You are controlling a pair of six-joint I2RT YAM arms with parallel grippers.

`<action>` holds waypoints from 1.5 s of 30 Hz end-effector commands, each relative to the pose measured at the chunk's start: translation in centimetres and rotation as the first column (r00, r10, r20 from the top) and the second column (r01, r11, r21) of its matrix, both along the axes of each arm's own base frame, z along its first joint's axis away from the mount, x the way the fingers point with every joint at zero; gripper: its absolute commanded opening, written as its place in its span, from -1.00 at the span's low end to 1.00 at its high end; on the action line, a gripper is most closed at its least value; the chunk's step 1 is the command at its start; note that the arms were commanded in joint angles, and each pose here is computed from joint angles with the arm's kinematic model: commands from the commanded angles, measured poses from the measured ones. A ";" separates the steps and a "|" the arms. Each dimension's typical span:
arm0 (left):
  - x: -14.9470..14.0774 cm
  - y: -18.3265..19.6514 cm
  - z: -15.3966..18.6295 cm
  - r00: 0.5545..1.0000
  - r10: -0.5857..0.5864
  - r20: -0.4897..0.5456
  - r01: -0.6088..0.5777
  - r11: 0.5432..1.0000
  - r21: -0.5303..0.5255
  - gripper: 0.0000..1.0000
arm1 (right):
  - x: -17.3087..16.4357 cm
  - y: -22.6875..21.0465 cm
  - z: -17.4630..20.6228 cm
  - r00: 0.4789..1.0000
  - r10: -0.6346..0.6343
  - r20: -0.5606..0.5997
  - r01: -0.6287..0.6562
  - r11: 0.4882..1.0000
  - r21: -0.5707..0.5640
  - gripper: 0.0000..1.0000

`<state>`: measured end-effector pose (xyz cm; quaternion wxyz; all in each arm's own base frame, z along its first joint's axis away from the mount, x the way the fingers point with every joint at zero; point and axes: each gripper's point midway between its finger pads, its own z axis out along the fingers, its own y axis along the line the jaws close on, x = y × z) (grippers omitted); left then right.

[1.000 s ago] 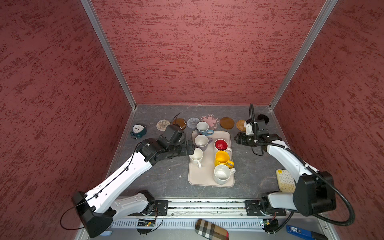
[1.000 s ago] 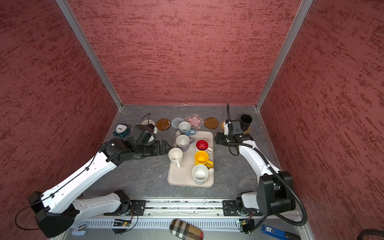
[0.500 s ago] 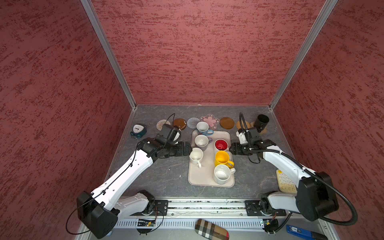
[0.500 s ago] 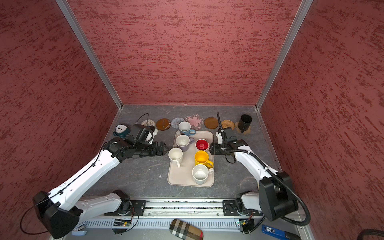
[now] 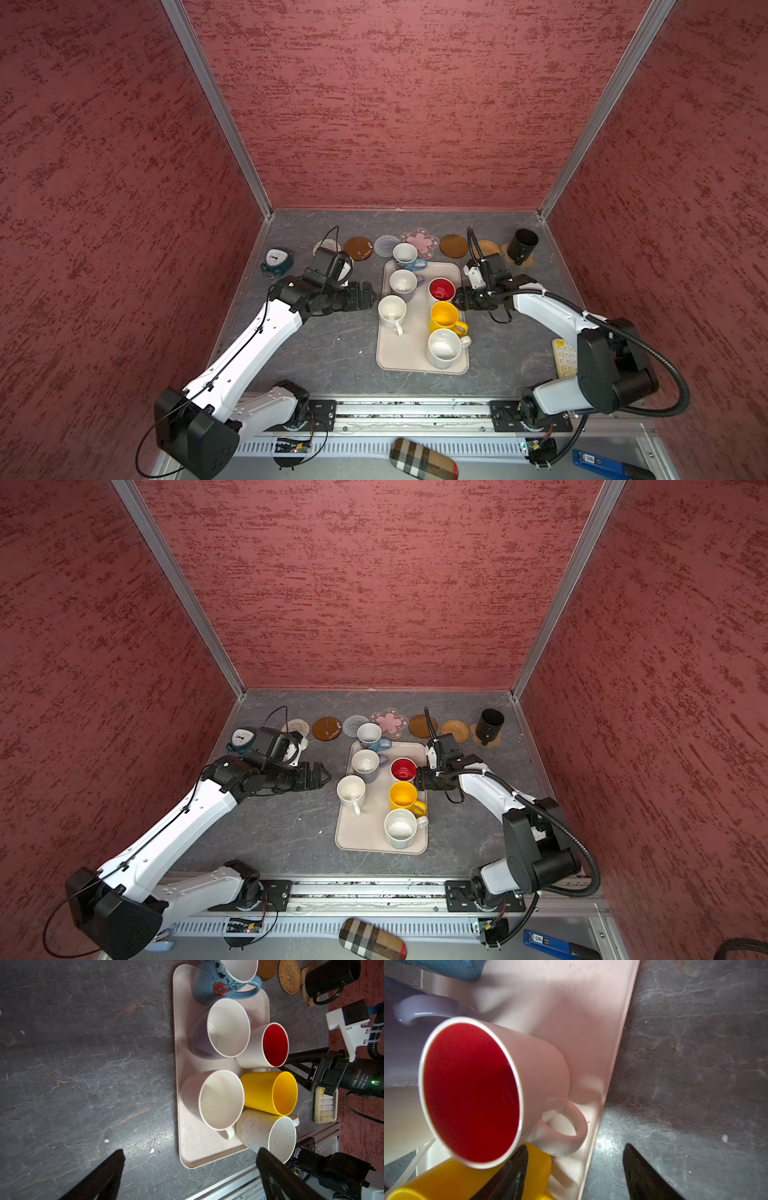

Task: Place cups on coasters
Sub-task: Pick up the cup from the tray.

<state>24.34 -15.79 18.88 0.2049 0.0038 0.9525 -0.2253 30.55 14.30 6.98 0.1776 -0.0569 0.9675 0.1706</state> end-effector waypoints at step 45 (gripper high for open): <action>-0.1 0.6 -1.0 1.000 0.000 -0.017 -0.001 0.998 -0.067 0.99 | 4.3 4.9 0.2 0.910 0.364 0.197 -0.352 0.931 -0.094 -0.16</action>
